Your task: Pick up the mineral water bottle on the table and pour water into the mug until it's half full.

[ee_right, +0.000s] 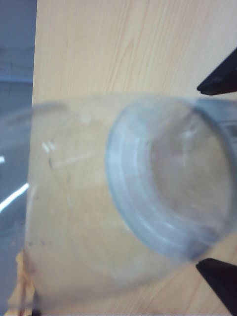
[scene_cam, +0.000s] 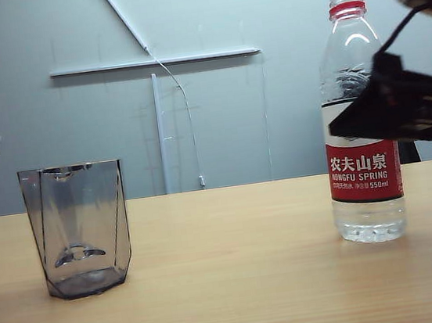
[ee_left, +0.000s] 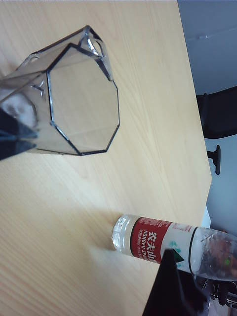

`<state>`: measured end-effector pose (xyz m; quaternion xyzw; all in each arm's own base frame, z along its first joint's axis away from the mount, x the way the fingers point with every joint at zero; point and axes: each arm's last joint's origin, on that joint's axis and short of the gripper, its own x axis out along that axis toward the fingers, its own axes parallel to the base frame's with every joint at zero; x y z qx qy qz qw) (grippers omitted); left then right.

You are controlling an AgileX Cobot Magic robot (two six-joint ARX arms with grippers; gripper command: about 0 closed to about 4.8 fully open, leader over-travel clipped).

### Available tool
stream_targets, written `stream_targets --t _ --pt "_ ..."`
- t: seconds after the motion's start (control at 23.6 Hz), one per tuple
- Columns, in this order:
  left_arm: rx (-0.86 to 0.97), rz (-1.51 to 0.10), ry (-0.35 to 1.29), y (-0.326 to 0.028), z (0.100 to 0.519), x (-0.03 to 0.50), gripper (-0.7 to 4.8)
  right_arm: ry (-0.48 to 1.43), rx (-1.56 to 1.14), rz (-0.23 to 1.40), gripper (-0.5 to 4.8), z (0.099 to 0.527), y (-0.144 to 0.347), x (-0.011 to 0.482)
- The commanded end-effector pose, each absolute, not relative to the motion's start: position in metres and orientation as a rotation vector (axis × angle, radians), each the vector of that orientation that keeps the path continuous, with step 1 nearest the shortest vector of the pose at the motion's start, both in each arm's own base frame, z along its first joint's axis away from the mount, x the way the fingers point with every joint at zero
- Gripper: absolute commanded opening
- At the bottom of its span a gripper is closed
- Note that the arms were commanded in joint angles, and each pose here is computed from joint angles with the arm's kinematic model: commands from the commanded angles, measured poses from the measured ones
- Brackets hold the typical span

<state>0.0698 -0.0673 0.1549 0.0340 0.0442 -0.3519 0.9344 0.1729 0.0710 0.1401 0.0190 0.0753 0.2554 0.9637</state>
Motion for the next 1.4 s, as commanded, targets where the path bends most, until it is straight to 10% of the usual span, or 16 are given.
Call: stream_targets --t 0.04,0.42,0.55,0.8,1.4 --pt "0.062 -0.72 0.082 -0.067 0.156 0.07 -0.02 0.102 0.041 0.523 4.79 0.141 0.075 0.183" --pt "0.062 -0.72 0.082 -0.067 0.156 0.07 -0.02 0.098 0.047 0.519 4.79 0.134 0.081 0.199" --pt "0.062 -0.72 0.082 -0.067 0.156 0.07 -0.02 0.096 0.046 0.519 3.5 0.134 0.081 0.199" --pt "0.062 -0.72 0.082 -0.067 0.156 0.07 -0.02 0.096 0.046 0.519 2.68 0.134 0.081 0.199" --pt "0.053 -0.517 0.087 -0.052 0.156 0.082 -0.02 0.052 -0.214 0.684 2.6 0.17 0.128 0.217"
